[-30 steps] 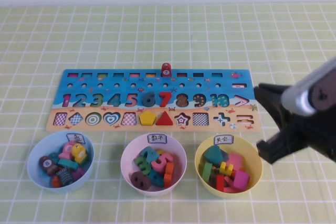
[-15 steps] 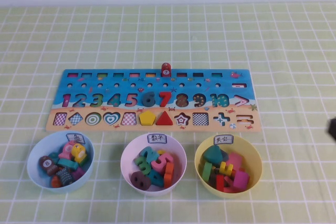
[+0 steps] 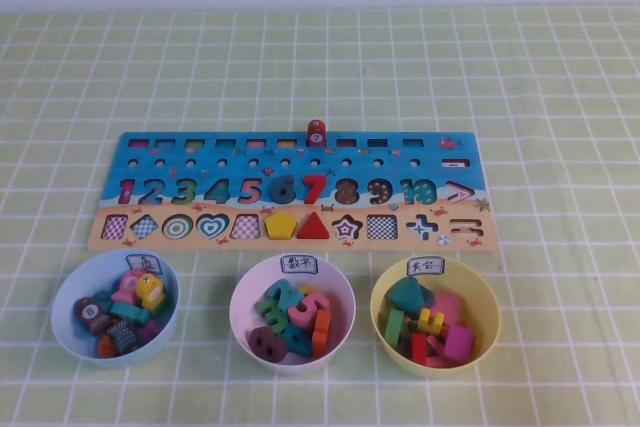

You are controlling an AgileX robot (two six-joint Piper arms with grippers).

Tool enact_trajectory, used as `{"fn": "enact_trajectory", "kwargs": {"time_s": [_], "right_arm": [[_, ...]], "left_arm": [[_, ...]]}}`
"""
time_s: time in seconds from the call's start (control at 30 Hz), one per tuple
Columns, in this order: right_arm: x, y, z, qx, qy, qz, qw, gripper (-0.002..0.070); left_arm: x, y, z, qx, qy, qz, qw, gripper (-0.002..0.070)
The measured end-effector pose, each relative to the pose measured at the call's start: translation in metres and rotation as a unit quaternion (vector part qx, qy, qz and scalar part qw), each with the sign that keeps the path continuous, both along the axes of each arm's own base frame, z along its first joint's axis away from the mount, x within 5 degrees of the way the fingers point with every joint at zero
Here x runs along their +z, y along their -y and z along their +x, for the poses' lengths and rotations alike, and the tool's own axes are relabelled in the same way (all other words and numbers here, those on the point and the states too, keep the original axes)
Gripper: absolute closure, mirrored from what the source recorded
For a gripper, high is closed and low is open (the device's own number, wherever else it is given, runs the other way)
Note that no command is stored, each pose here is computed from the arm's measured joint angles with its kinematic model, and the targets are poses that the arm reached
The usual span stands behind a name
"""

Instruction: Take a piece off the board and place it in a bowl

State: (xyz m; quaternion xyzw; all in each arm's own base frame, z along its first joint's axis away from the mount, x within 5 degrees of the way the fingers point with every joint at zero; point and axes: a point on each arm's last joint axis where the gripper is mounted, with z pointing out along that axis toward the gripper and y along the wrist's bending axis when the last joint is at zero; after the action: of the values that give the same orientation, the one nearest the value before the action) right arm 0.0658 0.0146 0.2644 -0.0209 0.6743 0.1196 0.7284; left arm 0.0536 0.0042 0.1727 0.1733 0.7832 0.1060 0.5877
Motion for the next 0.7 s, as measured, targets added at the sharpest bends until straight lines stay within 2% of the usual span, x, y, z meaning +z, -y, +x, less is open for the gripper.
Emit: {"fn": "enact_trajectory", "kwargs": {"time_s": [0.17,0.4,0.5,0.63,0.7], "right_arm": [[0.002,0.004,-0.004,-0.036,0.017,-0.002,0.999,0.0692],[-0.014,0.002,-0.003,-0.027,-0.003,-0.002,1.0,0.0692],[-0.025,0.007,-0.005,-0.051,-0.002,-0.002,0.999,0.0692],[-0.029,0.013,-0.011,-0.098,0.019,-0.039,0.994,0.0692],[-0.03,0.011,-0.013,-0.088,0.008,0.007,0.996,0.0692]], "left_arm": [[0.0,0.0,0.0,0.0,0.0,0.0,1.0,0.068],[0.0,0.0,0.0,0.0,0.0,0.0,1.0,0.068],[0.0,0.0,0.0,0.0,0.0,0.0,1.0,0.068],[0.0,0.0,0.0,0.0,0.0,0.0,1.0,0.068],[0.0,0.0,0.0,0.0,0.0,0.0,1.0,0.068]]}}
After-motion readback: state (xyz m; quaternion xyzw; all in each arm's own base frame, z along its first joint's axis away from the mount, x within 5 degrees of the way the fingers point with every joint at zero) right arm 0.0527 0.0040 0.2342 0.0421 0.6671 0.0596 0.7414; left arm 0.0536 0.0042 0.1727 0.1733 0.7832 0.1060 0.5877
